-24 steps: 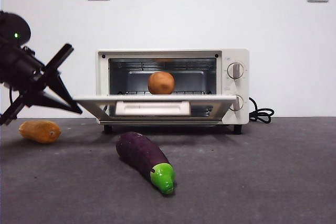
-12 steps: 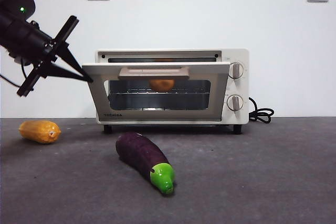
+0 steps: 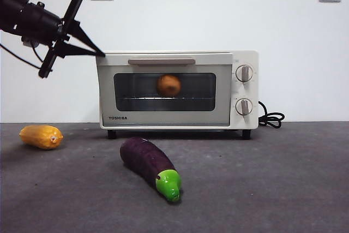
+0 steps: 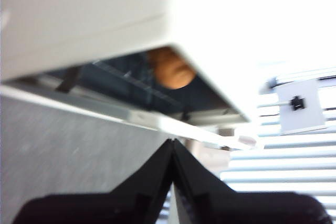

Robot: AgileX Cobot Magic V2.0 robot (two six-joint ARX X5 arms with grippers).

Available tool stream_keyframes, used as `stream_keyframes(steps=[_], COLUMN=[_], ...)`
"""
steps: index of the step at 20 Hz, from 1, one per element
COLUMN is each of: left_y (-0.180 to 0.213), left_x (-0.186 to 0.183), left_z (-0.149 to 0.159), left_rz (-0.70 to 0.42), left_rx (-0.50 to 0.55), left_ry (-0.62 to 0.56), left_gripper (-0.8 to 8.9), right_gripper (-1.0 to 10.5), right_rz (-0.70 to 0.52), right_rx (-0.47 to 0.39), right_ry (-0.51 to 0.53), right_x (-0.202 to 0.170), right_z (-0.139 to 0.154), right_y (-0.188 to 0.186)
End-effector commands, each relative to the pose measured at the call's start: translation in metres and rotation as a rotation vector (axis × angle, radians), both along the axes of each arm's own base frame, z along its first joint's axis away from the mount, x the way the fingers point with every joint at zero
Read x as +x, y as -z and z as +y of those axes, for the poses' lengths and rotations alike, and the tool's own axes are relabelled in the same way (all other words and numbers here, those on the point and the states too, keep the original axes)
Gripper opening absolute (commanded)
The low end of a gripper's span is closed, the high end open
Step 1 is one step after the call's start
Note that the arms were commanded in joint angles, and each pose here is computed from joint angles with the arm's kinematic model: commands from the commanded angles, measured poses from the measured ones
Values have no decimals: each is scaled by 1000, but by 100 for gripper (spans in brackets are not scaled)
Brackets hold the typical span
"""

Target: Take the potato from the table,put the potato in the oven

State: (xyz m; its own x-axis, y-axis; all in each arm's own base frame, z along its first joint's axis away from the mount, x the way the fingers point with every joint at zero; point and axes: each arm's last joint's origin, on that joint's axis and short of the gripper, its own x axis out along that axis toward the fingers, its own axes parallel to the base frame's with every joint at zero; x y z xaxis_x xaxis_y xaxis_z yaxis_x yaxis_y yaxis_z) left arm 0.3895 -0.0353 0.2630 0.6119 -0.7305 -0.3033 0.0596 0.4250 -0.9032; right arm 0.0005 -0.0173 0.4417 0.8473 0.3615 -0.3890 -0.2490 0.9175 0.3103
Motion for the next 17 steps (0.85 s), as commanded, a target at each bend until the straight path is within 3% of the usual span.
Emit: stream_keyframes(steps=[1,8,13,17], left_y=[-7,-7,-8,-16], left_x=[2,2,-1,-15], left_z=[-2,-3,-5,-12], left_rz=[-26,-26,-49,-109], left_rx=[-32,-20,-20,83], left_ry=[-19,-46,41,121], left_gripper=[-5,-5,-6,-6], right_gripper=[-3,-3,-3,-2], right_rz=[11,12,10,8], right_rx=[-26,-25,-36,-52], right_ry=[-2,-2,-4,16], right_x=[0,0,0,2], right_z=[0,0,0,1], right_y=[2,2,3,5])
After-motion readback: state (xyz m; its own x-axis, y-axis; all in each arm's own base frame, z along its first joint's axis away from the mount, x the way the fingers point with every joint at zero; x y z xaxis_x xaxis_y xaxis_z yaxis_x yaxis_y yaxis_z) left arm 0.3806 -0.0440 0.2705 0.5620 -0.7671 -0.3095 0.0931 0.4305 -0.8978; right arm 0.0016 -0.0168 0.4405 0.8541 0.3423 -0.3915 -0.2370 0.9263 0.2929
